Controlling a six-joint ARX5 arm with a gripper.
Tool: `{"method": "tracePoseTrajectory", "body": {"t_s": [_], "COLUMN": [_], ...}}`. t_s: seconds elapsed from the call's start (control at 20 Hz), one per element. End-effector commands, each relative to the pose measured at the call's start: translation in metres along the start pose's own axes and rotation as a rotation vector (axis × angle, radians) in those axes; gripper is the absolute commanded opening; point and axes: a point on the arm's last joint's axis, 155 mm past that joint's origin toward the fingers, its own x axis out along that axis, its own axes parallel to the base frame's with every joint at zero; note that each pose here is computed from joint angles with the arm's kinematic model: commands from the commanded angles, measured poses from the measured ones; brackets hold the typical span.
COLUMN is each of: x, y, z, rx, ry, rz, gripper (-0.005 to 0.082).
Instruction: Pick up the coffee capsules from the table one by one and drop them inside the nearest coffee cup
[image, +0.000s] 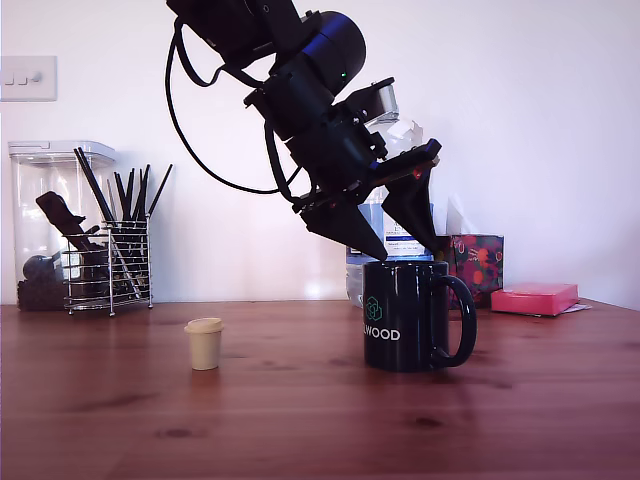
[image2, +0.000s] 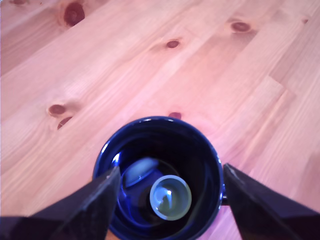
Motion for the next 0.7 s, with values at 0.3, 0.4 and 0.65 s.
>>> {"method": "tracePoseTrajectory", "body": {"t_s": [0.3, 0.4, 0.65], "x": [-0.046, -0.061, -0.085], "y": [-0.006, -0.005, -0.01], "z": [0.025, 0.036, 0.046], "rx": [0.038, 0.05, 0.088], "ry": [-0.047, -0.08, -0.116], "rz": [0.04, 0.065, 0.068], "gripper": [-0.0021, -0.0021, -0.0021]}}
